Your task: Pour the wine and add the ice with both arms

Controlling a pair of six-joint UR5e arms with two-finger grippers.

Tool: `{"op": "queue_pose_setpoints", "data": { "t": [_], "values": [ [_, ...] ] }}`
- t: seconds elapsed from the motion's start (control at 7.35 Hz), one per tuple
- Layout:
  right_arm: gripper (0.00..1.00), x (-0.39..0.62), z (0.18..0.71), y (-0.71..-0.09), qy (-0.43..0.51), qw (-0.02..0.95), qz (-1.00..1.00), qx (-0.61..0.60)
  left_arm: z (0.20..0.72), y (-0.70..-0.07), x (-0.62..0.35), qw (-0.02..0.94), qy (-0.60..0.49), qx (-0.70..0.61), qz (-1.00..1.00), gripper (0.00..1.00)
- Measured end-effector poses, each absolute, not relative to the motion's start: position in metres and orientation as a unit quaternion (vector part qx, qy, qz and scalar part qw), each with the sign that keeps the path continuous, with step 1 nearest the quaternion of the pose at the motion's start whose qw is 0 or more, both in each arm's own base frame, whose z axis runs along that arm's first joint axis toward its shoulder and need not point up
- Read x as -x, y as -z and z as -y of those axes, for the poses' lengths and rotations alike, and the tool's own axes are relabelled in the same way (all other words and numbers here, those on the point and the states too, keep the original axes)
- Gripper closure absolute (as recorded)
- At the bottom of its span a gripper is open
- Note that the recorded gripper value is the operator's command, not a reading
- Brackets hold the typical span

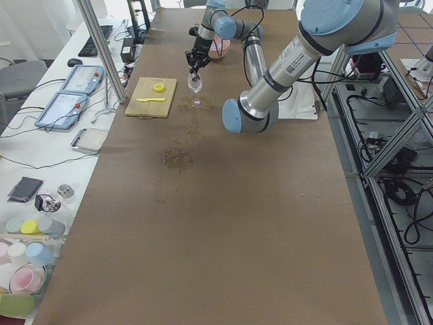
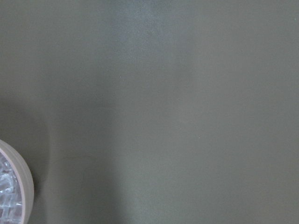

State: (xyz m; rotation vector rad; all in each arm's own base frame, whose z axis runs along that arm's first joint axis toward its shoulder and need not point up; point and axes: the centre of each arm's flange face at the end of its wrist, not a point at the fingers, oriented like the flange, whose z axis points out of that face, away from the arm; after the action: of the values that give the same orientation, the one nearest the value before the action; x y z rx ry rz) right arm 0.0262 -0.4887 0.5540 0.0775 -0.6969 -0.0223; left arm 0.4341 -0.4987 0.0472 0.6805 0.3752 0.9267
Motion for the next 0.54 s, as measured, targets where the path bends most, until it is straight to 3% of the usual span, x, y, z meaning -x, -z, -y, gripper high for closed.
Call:
{"op": "queue_pose_setpoints", "data": {
  "t": [0.54],
  "values": [
    [0.0, -0.026, 0.489, -0.552, 0.012, 0.938, 0.345, -0.039, 0.556, -0.091, -0.32, 0.838, -0.302, -0.329, -0.314, 1.0]
  ]
}}
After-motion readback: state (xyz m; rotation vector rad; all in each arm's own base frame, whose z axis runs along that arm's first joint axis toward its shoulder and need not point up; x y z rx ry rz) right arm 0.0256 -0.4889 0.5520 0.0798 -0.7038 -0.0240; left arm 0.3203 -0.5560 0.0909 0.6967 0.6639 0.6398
